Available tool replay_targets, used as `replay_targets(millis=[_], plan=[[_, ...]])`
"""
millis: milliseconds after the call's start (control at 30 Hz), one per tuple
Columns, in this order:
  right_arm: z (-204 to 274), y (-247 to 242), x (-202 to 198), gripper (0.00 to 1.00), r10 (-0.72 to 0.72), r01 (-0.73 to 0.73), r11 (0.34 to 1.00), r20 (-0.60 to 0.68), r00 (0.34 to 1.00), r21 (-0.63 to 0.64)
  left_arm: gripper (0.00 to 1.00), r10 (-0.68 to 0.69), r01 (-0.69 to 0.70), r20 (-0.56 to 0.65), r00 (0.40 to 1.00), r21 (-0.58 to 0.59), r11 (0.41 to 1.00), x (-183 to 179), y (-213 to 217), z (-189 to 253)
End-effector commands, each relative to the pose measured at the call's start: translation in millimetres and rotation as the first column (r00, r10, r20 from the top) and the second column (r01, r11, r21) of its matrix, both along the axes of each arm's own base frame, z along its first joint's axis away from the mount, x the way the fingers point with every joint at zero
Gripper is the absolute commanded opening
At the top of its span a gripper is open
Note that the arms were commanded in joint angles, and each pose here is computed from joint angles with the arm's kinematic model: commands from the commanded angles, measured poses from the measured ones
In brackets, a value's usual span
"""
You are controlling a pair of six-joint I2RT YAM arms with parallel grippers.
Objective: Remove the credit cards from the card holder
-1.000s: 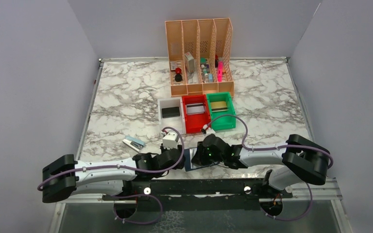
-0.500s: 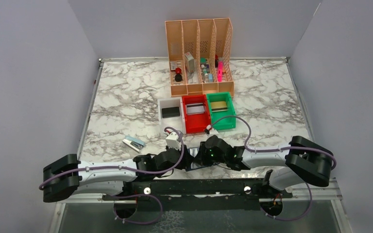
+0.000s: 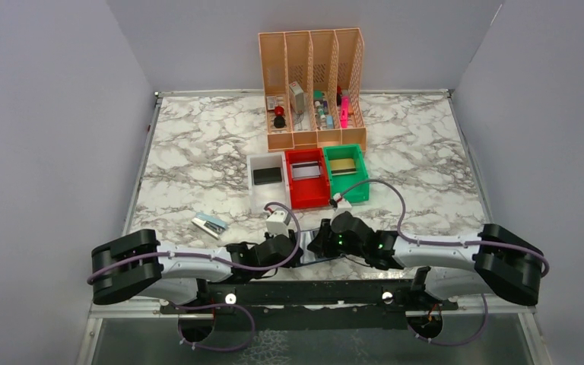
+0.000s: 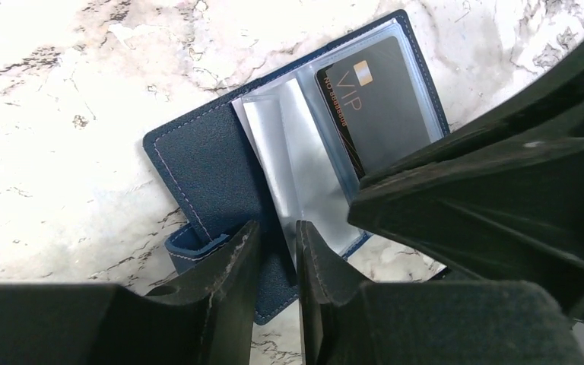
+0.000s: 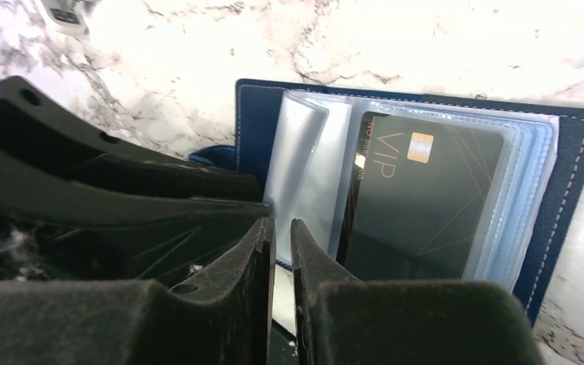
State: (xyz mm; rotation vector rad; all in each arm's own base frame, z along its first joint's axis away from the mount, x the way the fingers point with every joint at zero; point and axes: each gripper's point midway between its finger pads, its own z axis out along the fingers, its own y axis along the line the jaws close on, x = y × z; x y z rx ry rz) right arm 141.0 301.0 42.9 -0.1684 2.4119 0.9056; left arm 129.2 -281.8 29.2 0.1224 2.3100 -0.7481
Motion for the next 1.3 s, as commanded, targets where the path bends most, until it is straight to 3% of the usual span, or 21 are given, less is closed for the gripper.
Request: replay_targets(millis=[0, 333, 667, 1267], plan=[[8.1, -20.2, 7.7, 0.2, -0.054, 0.057, 0.997, 0.064, 0.997, -0.046, 0.27, 0.007, -0.008, 0.005, 1.0, 0.037, 0.999, 2.2, 0.5, -5.4], [-14.0, -88.5, 25.4, 0.28, -0.29, 0.316, 0.913, 0.135, 0.947, -0.256, 0.26, -0.044, 0.042, 0.01, 0.999, 0.152, 0.987, 4.9, -6.7, -11.2], [-20.2, -92.6, 24.4, 0.36, -0.255, 0.289, 0.913, 0.151, 0.955, -0.287, 0.19, -0.076, 0.072, -0.001, 0.997, 0.331, 0.941, 8.0, 1.9, -28.7], [-8.3, -90.0, 22.2, 0.37, -0.237, 0.268, 0.92, 0.137, 0.962, -0.286, 0.12, -0.125, 0.111, 0.01, 0.992, 0.389, 0.915, 2.7, 25.4, -26.9]])
